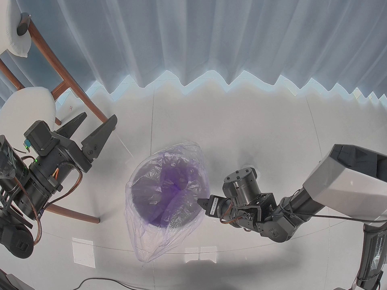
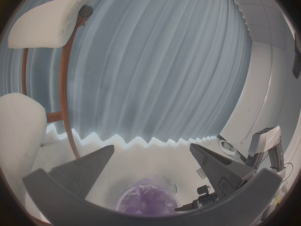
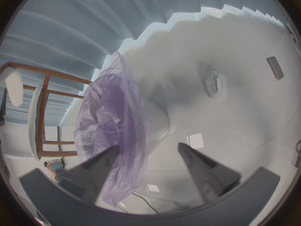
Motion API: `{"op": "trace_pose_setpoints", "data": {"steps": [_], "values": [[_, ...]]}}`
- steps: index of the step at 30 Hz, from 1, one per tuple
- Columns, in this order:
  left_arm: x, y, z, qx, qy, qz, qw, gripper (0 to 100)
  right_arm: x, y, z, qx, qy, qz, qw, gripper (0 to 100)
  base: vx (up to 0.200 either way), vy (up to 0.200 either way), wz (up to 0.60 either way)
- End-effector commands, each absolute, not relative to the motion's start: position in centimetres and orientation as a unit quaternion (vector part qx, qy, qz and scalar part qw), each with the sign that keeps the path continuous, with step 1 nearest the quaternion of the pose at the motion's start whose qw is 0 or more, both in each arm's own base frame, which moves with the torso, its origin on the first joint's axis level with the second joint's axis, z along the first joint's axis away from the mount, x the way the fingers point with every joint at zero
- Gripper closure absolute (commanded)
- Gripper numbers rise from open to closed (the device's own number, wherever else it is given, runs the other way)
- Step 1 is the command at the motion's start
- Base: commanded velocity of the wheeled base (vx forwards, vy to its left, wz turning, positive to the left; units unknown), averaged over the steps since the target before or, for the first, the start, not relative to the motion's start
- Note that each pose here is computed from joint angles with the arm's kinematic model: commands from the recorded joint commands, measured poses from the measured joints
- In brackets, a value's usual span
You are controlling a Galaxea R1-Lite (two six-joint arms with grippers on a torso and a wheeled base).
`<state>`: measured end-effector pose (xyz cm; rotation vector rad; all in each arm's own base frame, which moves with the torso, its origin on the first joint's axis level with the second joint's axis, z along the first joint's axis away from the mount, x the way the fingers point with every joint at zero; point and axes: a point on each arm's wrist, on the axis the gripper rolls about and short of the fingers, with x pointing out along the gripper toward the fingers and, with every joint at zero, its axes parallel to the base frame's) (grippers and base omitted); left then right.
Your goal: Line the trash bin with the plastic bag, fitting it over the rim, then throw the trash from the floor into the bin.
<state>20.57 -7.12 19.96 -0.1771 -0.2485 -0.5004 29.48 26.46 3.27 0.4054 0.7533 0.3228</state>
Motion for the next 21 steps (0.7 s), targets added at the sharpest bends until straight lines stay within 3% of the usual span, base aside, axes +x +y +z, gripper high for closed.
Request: {"op": "trace_pose_setpoints", "data": {"steps": [1, 13, 21], "values": [[20.7, -7.3, 19.7, -0.087, -0.117, -0.249, 0.957, 0, 29.5, 26.5, 2.7, 0.192, 0.370, 0.153, 0.896, 100, 0.000, 0.000, 0.00], [20.7, -7.3, 19.5, -0.088, -0.112, -0.250, 0.958, 0, 28.6, 24.8, 5.7, 0.210, 0.349, 0.154, 0.900, 100, 0.000, 0.000, 0.00], [20.7, -7.4, 18.9, -0.082, -0.101, -0.250, 0.959, 0, 30.0, 23.8, 2.8, 0.198, 0.373, 0.122, 0.898, 100, 0.000, 0.000, 0.00]]}}
